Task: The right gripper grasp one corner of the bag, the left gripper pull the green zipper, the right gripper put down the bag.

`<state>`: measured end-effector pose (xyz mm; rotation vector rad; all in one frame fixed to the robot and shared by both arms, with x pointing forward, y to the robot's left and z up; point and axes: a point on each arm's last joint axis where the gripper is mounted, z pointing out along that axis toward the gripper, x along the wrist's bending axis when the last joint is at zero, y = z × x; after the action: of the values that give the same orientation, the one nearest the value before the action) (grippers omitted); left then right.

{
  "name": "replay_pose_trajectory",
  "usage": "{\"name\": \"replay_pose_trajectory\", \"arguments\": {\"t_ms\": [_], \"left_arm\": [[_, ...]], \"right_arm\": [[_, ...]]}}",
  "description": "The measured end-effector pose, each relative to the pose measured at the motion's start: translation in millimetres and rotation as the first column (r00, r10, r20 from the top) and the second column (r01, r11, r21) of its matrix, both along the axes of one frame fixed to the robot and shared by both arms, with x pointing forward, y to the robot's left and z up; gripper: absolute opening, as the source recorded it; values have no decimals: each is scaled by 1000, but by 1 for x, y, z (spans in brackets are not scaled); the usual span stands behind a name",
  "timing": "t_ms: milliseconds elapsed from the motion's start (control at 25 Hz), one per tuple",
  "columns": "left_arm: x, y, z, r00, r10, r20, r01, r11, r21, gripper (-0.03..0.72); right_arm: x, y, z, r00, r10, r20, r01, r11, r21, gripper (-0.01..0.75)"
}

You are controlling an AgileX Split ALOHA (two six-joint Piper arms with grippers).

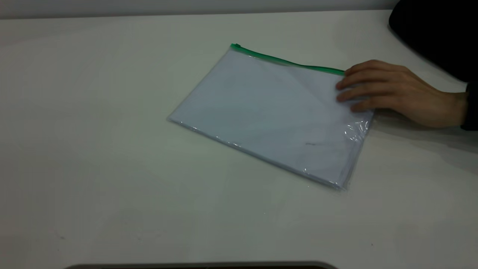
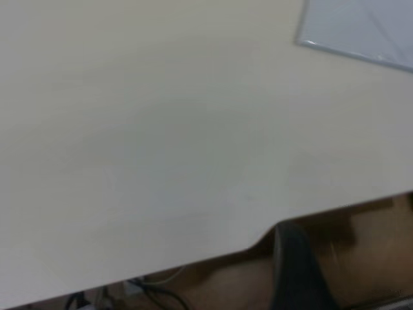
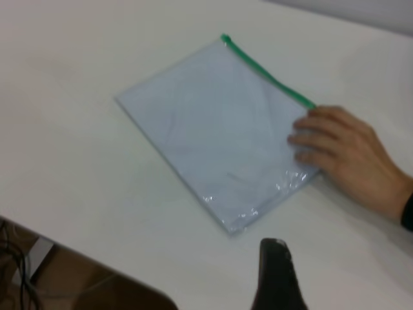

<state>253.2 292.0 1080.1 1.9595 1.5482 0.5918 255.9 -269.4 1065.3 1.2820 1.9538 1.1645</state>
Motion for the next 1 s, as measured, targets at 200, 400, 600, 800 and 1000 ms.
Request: {"name": "replay_pose_trajectory", "arguments": {"t_ms": [200, 400, 600, 800, 1000], "left_arm": [[-7, -1, -31, 999, -23, -26, 23, 1000, 3, 496], [-3, -1, -46, 998, -20, -60, 21, 1000, 9, 496], [-2, -1, -47, 998, -19, -57, 20, 1000, 8, 496], [-2, -1, -47, 998, -11, -57, 12, 1000, 0, 496], [-2, -1, -47, 998, -8, -59, 8, 1000, -2, 496]], "right_arm": [[-11, -1, -2, 999, 7, 32, -7, 1000, -8, 562], [-17, -6, -3, 997, -22, 70, 25, 999, -46, 562], [-26, -13, -5, 990, -72, 121, 84, 992, -90, 562], [-32, -16, -12, 993, -105, 62, 111, 989, -95, 562], [-31, -19, -18, 991, -132, 33, 135, 981, -140, 562]]}}
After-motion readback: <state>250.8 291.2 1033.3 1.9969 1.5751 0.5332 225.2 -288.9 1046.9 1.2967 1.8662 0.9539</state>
